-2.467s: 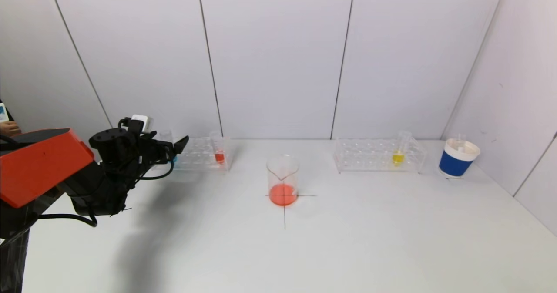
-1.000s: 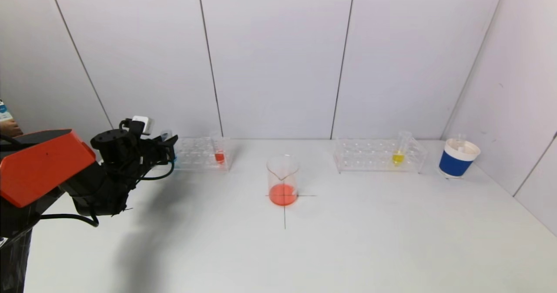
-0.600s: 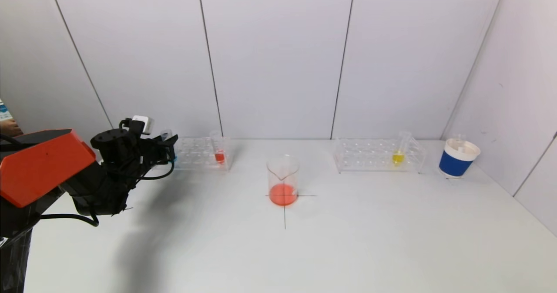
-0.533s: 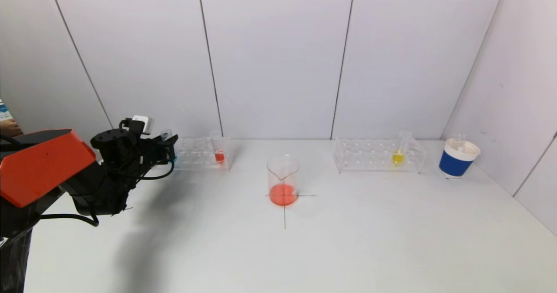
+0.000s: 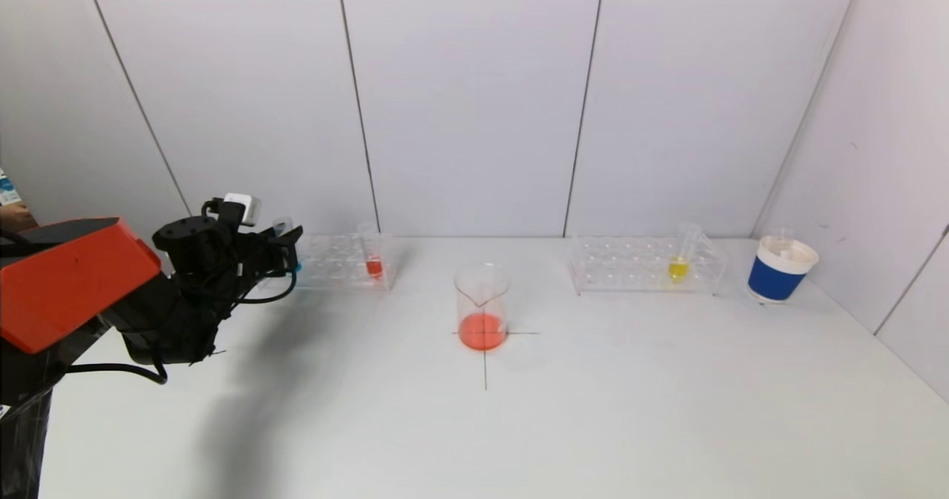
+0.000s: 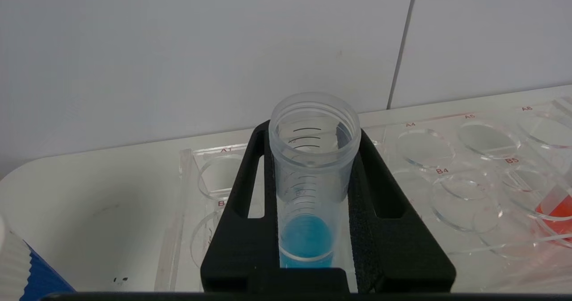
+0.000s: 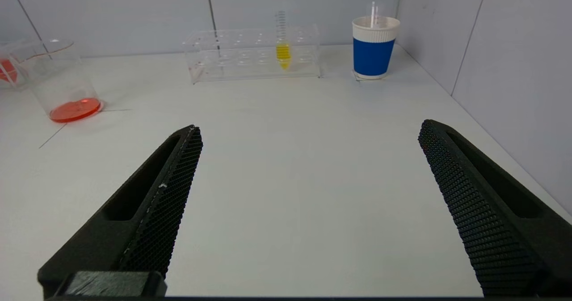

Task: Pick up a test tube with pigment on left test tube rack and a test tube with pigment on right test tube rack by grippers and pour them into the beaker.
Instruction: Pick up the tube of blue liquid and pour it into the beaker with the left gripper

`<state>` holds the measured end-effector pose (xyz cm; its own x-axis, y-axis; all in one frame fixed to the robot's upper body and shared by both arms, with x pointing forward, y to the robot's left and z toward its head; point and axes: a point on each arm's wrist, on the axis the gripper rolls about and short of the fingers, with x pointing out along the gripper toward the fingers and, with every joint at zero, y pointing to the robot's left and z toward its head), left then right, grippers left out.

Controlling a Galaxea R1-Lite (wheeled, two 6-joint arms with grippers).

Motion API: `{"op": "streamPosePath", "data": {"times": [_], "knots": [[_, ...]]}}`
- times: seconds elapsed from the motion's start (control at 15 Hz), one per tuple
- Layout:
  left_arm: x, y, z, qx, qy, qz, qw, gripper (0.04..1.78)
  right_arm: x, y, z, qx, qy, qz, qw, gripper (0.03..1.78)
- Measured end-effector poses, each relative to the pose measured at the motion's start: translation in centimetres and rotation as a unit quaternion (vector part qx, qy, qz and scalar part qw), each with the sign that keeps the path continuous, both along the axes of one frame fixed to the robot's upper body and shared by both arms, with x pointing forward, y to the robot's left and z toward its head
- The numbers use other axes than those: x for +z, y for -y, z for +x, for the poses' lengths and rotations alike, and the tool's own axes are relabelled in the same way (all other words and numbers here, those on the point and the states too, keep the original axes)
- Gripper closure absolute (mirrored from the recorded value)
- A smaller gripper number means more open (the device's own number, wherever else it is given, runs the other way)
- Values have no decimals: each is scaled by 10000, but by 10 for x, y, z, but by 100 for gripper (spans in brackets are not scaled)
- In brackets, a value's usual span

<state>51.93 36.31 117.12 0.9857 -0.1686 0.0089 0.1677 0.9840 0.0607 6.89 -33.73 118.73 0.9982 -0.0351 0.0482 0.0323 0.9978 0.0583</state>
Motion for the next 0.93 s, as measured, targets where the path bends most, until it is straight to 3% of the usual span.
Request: {"op": "streamPosePath", "data": {"times": [0.93], "knots": [[55,1,-9,-6,423,0,9991,137,0,0,0,0,0,0,10000,5]]}}
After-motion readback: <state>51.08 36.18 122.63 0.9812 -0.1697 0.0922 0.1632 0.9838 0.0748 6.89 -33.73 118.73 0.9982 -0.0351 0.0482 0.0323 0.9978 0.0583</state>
